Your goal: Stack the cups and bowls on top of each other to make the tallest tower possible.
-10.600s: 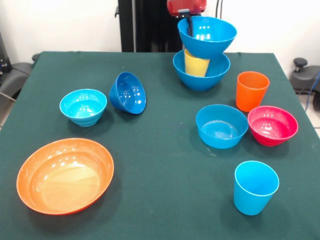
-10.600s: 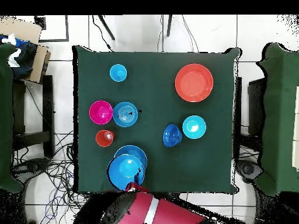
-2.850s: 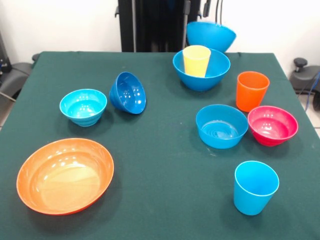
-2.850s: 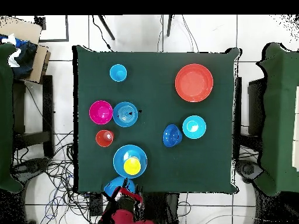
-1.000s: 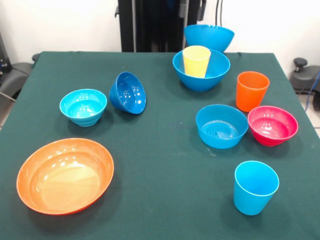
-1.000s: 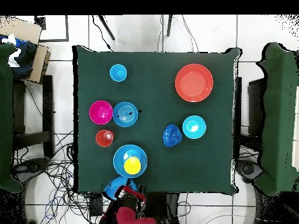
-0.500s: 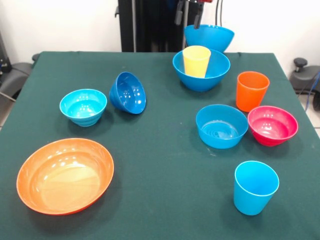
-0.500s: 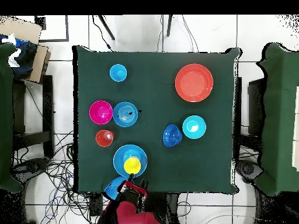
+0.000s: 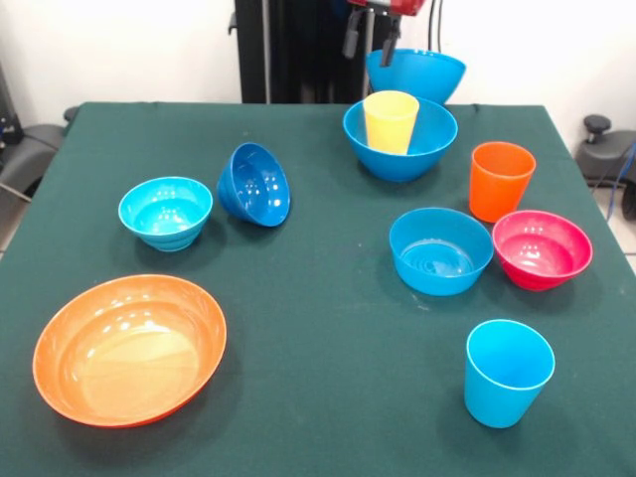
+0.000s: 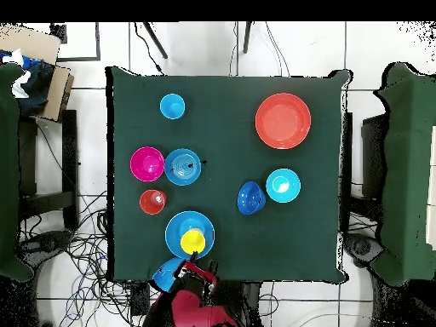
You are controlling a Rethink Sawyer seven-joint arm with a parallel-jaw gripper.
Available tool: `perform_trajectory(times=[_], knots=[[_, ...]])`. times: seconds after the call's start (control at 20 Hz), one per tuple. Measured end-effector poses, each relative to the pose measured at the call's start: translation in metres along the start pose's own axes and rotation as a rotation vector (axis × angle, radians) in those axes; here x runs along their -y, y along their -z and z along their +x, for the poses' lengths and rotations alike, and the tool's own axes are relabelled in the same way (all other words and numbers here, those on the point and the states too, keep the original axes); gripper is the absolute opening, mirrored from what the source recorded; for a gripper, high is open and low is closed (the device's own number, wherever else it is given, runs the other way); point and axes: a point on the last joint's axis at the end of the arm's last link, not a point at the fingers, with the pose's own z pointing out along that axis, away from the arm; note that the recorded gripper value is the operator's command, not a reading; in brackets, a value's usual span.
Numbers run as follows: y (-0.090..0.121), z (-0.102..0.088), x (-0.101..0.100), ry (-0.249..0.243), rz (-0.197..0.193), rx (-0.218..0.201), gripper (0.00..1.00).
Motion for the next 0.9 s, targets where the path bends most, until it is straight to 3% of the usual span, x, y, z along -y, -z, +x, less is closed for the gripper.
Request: perform_trajectory(times=[0.2, 0.45, 0.55, 0.9], knots=[[0.001, -0.017, 0.006, -0.04, -0.012, 0.007, 1.0], [0.006, -0.058, 0.018, -0.143, -0.014, -0.008, 1.0], [0.008, -0.079, 0.024, -0.193, 0.002, -0.029, 1.0], [0.01, -0.131, 0.031, -0.252, 0.046, -0.069, 1.0]])
